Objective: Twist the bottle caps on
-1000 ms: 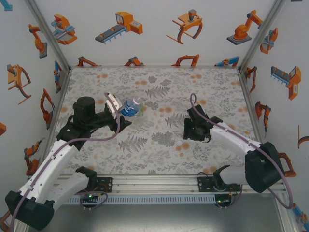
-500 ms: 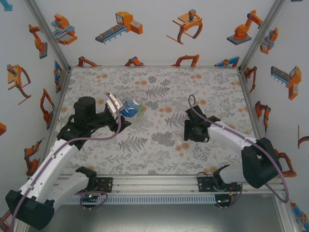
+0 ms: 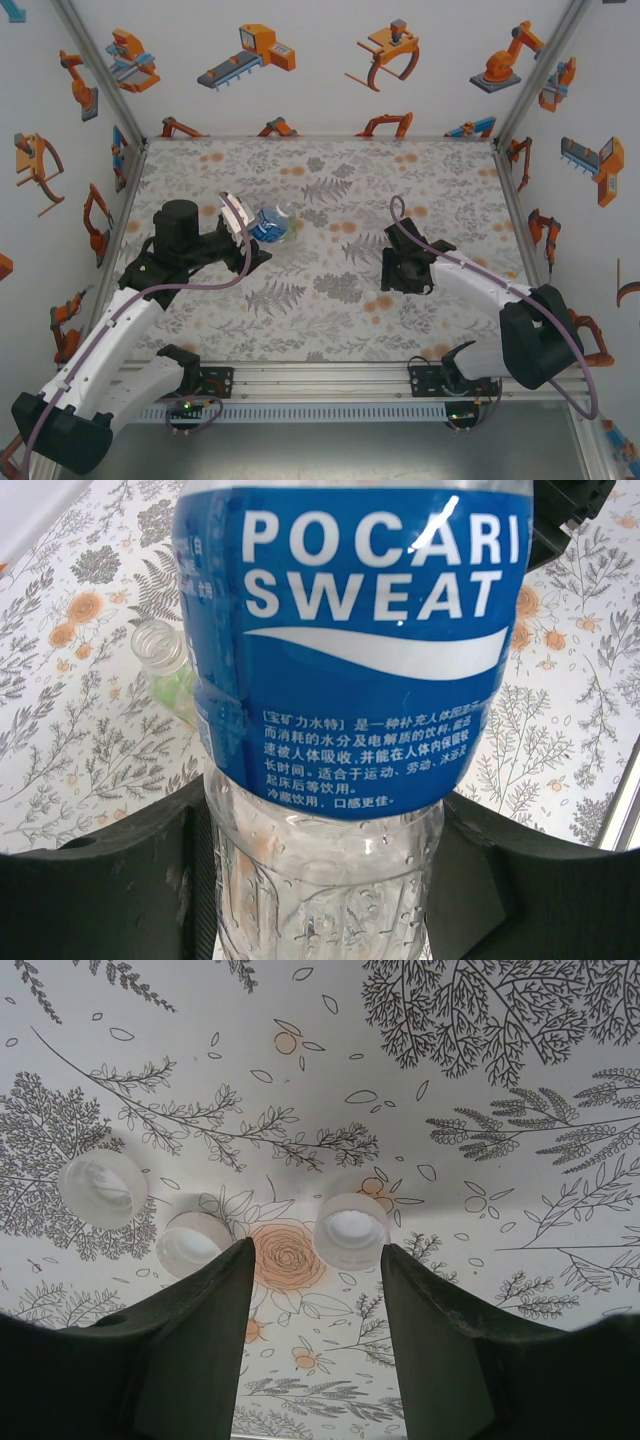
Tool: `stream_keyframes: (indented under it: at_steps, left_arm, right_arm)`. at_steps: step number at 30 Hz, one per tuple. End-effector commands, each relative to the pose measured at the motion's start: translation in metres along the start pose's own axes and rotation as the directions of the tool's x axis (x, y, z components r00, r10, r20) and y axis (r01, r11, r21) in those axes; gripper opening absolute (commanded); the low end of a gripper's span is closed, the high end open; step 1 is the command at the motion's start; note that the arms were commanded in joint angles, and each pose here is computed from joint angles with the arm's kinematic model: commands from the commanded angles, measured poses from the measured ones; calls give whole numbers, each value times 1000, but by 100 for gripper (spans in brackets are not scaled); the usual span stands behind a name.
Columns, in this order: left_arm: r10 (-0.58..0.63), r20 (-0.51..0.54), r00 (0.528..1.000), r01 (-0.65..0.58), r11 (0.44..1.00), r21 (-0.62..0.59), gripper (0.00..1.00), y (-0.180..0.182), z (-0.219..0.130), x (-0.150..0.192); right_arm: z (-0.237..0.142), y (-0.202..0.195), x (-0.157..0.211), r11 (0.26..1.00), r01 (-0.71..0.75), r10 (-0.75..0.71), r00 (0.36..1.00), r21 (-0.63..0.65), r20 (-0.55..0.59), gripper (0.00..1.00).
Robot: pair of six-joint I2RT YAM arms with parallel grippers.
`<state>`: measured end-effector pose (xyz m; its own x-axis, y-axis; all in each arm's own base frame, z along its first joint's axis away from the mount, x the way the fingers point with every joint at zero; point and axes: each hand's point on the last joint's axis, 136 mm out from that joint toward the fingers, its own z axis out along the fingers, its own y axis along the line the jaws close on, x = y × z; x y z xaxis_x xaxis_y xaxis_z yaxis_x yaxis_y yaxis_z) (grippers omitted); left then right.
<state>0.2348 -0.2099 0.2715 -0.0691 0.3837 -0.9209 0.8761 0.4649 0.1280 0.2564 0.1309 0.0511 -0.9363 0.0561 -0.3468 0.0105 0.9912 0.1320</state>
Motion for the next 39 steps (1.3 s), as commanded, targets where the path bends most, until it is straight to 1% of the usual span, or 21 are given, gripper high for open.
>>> stream_keyframes:
  at_steps: [1, 13, 26, 29, 39]
  left_arm:
    - [24, 15, 1000, -24, 1000, -5, 0, 2, -2, -7]
    - [21, 11, 1000, -21, 1000, -4, 0, 3, -1, -6]
    - [21, 11, 1000, -21, 1000, -4, 0, 3, -1, -5]
    - [21, 12, 1000, -20, 1000, -3, 0, 2, -1, -6]
    - [22, 15, 1000, -22, 1000, -6, 0, 2, -2, -7]
  right_arm:
    - [2, 0, -2, 1000, -7, 7, 1000, -2, -2, 50]
    - [7, -3, 3, 1000, -4, 4, 1000, 17, -27, 51]
    - [-11, -5, -6, 1000, 4, -4, 1000, 22, 17, 52]
    - [-10, -5, -5, 1000, 3, -3, 1000, 24, 13, 54]
    - [0, -7, 3, 1000, -5, 5, 1000, 25, -8, 53]
